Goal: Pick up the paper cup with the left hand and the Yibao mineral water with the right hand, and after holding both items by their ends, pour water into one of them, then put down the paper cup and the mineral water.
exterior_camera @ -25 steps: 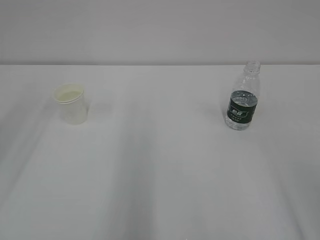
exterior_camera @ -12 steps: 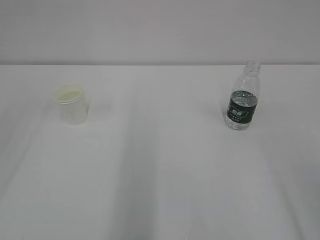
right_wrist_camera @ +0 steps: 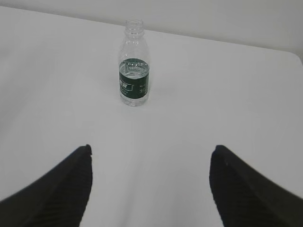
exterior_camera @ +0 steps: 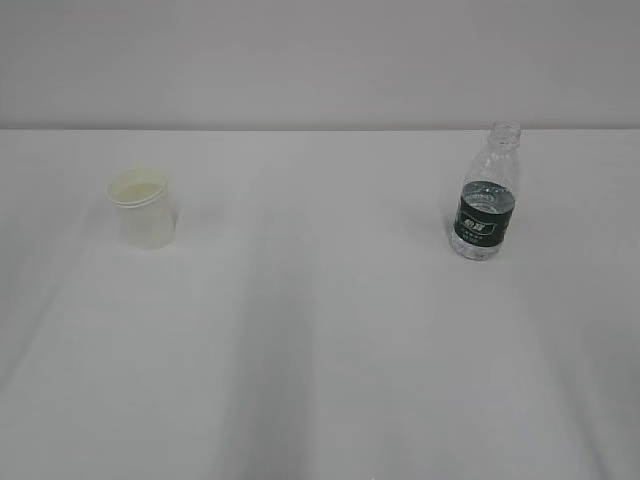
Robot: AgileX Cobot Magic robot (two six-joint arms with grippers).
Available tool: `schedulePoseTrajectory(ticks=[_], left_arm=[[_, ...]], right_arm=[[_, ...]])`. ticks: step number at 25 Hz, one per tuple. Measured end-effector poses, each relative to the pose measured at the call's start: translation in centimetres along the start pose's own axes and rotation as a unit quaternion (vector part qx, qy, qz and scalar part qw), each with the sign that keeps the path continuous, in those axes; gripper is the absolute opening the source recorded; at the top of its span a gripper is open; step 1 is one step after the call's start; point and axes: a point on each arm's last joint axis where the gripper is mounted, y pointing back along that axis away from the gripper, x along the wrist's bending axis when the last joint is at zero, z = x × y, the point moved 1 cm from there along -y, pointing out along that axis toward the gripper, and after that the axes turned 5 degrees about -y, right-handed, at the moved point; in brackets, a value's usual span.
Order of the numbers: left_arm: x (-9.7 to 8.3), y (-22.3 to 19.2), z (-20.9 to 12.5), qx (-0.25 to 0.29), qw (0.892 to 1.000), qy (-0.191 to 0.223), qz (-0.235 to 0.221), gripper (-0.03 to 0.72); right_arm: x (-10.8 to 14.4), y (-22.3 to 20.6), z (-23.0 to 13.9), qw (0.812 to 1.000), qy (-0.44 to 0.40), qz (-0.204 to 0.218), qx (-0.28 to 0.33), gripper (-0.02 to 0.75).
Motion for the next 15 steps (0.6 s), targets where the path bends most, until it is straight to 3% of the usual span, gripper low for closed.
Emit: schedulePoseTrajectory(ticks=[15], left_arm=[[0.5, 3.8, 1.5, -0.034, 0.993, 0.111, 0.009, 0.521]], right_arm=[[0.0, 0.0, 0.0, 1.000, 0.000, 0.000, 0.000, 0.585]])
